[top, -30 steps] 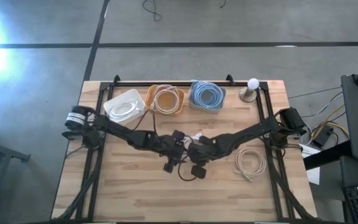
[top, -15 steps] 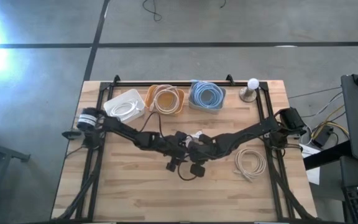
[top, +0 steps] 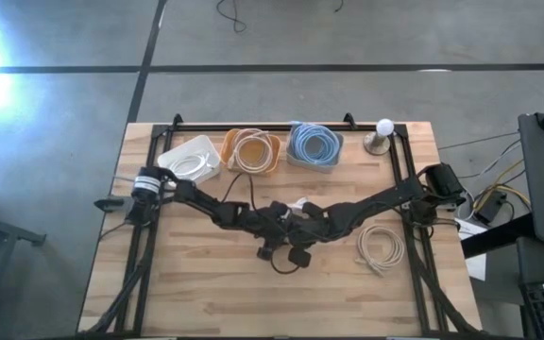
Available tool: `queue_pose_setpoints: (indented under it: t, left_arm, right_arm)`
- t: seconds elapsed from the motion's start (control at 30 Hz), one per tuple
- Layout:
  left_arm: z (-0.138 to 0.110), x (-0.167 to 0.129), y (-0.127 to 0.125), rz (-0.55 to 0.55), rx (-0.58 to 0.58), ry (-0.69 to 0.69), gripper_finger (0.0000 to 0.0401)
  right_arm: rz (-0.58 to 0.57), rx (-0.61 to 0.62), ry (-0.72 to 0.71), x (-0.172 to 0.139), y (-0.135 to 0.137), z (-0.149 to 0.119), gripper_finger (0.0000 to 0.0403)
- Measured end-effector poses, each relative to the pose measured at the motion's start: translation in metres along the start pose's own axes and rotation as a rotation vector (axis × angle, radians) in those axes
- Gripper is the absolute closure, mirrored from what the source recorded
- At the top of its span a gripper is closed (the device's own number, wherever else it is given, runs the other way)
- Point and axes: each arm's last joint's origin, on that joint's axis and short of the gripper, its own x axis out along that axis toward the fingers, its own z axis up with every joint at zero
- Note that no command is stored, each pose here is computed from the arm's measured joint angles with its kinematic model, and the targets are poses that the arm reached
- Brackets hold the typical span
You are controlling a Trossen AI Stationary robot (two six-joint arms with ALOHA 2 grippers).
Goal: Pick & Place USB Port
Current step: Put the white display cable into the white bin
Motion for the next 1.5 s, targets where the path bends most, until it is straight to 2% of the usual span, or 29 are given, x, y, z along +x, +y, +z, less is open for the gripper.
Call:
queue_pose_setpoints:
  t: [0.3, 0.43, 0.6, 0.77, 0.97, 1.2, 1.37, 1.5]
  left_arm:
    - [0.004, -0.004, 0.003, 0.014, 0.003, 0.004, 0.0342]
    - [0.002, -0.005, 0.003, 0.018, 0.001, 0.025, 0.038]
    - [0.001, -0.006, 0.003, 0.031, -0.005, 0.044, 0.0392]
    - [0.003, -0.018, 0.005, 0.102, -0.003, 0.126, 0.0384]
    - [0.01, -0.056, 0.009, 0.194, 0.0, 0.303, 0.0392]
    - [0.024, -0.116, 0.011, 0.325, -0.038, 0.435, 0.0389]
    - [0.037, -0.163, 0.012, 0.426, -0.115, 0.4, 0.039]
    - [0.045, -0.197, 0.007, 0.431, -0.178, 0.284, 0.0386]
  right_arm:
    - [0.0, 0.0, 0.002, 0.0, 0.0, 0.0, 0.0394]
    - [0.004, 0.002, 0.007, 0.0, 0.0, 0.0, 0.0394]
    - [0.006, 0.002, 0.009, 0.0, 0.0, -0.001, 0.0373]
    - [0.005, 0.002, 0.012, 0.0, 0.0, -0.001, 0.0337]
    - [-0.004, 0.001, 0.01, 0.0, -0.001, -0.001, 0.0305]
    - [-0.001, 0.002, 0.005, 0.0, 0.0, -0.001, 0.0291]
    - [-0.004, 0.002, 0.007, 0.001, -0.001, -0.002, 0.0289]
    - [-0.005, 0.001, 0.008, 0.001, -0.001, -0.002, 0.0293]
